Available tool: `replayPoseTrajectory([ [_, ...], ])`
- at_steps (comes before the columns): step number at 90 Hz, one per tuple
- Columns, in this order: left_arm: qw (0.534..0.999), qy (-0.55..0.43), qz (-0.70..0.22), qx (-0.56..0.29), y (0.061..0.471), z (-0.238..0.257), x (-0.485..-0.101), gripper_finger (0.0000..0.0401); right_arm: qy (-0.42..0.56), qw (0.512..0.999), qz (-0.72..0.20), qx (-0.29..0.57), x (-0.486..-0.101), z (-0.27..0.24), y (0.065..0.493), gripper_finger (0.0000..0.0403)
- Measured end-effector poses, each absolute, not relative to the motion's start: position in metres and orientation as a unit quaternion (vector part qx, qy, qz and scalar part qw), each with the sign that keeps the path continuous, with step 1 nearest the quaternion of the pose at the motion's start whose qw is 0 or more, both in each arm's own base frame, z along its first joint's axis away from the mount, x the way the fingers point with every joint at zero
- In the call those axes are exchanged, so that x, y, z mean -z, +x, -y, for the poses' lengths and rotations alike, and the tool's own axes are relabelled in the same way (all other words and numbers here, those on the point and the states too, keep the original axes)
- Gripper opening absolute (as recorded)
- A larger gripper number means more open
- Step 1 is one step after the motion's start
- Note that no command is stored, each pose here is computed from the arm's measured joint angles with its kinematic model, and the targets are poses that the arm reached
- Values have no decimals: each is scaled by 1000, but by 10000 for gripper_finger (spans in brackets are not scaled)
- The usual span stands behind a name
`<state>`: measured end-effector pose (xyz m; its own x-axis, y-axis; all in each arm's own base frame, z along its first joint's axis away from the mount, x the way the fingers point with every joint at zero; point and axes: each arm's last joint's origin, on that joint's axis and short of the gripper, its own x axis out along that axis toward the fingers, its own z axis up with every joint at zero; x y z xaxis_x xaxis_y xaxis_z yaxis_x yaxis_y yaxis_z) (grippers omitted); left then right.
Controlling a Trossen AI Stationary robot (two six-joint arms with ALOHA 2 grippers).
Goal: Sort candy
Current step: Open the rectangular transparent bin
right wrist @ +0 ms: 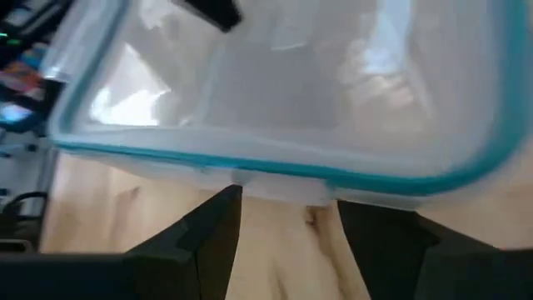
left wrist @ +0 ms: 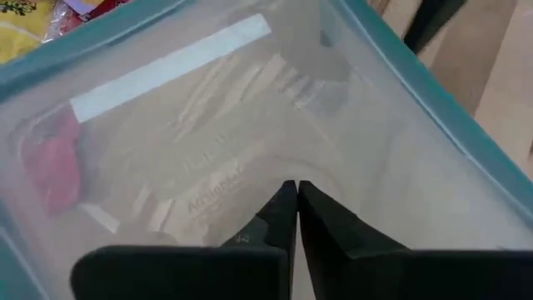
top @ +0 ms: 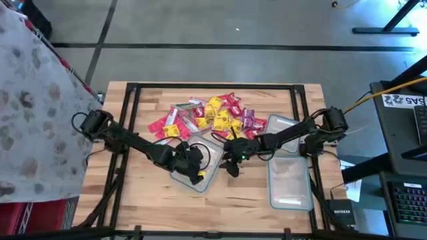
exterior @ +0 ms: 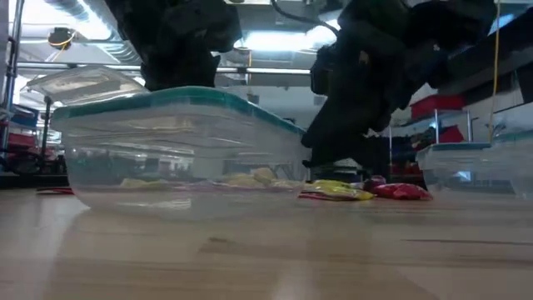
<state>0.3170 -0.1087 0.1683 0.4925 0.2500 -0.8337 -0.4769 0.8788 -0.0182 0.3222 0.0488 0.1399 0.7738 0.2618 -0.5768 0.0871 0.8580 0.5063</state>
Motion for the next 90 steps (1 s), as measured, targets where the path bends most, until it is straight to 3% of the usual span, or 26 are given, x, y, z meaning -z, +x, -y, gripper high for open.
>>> replayPoseTrajectory([
  [49,843,-159,-460,-229,326,104,-156,0,379,840,-354,-159,-140,-58,325,188],
  [64,850,-148,-445,-241,330,104,-151,0,389,847,-263,-250,-171,-72,333,188],
  [90,861,-137,-434,-228,334,104,-152,0,412,827,-303,-233,-188,-91,324,188],
])
